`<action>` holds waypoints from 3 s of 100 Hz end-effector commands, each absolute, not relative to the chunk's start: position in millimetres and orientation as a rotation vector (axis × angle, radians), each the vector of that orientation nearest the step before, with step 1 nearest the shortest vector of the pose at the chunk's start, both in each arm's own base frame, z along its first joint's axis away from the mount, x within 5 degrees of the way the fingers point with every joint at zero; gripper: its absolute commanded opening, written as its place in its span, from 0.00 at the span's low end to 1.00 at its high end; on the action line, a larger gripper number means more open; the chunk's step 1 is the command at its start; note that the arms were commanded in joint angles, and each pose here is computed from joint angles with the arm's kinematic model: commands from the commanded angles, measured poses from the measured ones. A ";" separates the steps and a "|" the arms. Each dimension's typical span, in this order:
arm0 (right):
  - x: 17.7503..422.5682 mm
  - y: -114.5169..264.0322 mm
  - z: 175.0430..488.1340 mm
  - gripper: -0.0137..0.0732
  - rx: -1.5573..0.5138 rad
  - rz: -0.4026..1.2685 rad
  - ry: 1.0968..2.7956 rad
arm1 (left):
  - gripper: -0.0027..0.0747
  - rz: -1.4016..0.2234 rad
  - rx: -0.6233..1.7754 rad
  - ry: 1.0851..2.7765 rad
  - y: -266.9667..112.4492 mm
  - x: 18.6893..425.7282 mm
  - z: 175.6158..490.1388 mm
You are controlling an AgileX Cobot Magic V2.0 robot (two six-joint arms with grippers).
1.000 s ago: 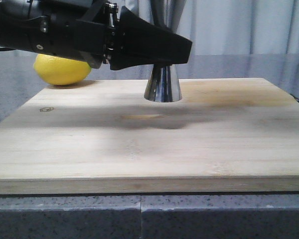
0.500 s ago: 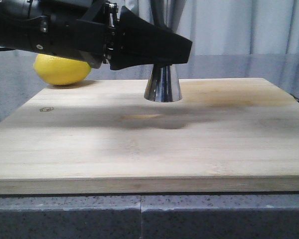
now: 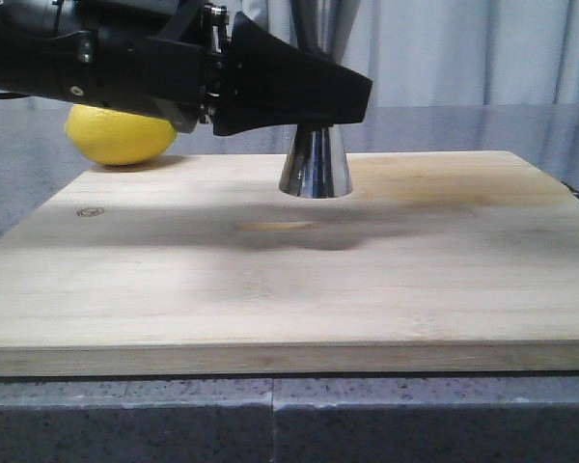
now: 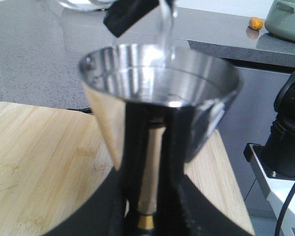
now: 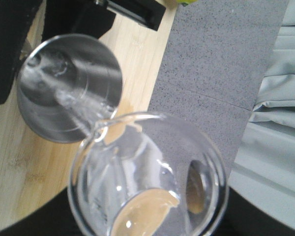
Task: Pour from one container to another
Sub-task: 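Tilt the beaker with the right gripper, pouring liquid into the jigger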
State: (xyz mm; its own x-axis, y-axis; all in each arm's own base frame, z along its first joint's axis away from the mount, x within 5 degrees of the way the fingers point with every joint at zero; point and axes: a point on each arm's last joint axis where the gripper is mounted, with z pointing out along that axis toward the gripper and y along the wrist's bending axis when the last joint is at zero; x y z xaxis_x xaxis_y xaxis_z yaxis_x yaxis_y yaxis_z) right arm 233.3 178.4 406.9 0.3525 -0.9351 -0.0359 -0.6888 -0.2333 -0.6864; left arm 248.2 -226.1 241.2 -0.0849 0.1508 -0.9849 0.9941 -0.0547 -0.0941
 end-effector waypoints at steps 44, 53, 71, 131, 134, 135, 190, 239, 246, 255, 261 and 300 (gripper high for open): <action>229.8 174.0 429.2 0.45 -1.923 -0.573 1.340 | 0.01 -1.340 1.273 1.196 -226.8 239.1 275.2; 229.8 174.0 429.2 0.45 -1.923 -0.573 1.340 | 0.01 -1.340 1.273 1.196 -226.8 239.1 275.2; 229.7 173.7 429.0 0.39 -1.926 -0.574 1.343 | 0.01 -1.340 1.273 1.196 -226.8 239.1 275.2; 227.9 176.7 428.8 0.38 -1.944 -0.599 1.321 | 0.01 -1.340 1.273 1.196 -226.8 239.1 275.2; 226.4 178.6 429.2 0.38 -1.948 -0.604 1.307 | 0.01 -1.340 1.273 1.196 -226.8 239.1 275.2; 226.9 179.2 428.5 0.38 -1.951 -0.603 1.308 | 0.01 -1.340 1.273 1.196 -226.8 239.1 275.2; 229.9 185.9 423.5 0.38 -1.979 -0.631 1.288 | 0.01 -1.342 1.295 1.201 -226.6 237.8 273.7; 226.2 190.3 425.0 0.38 -1.999 -0.683 1.240 | 0.01 -1.340 1.295 1.203 -226.7 238.0 273.6; 226.3 190.2 425.1 0.38 -1.999 -0.686 1.240 | 0.01 -1.340 1.295 1.203 -226.7 238.0 273.6; 226.4 190.1 425.2 0.38 -1.999 -0.688 1.239 | 0.01 -1.340 1.295 1.203 -226.7 238.0 273.6; 226.6 189.9 425.3 0.38 -1.999 -0.693 1.238 | 0.01 -1.340 1.295 1.203 -226.7 238.0 273.6; 227.1 189.1 425.7 0.38 -2.002 -0.713 1.234 | 0.01 -1.340 1.295 1.203 -226.7 238.0 273.6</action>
State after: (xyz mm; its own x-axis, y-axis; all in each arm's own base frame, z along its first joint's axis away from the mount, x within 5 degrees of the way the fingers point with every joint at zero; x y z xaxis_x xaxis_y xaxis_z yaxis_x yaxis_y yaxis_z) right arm 230.2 194.6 401.7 0.4025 -0.9095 0.1040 -0.6249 -0.3560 -0.6948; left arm 247.1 -225.8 239.8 -0.0867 0.1675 -0.9821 0.9930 -0.0653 -0.0988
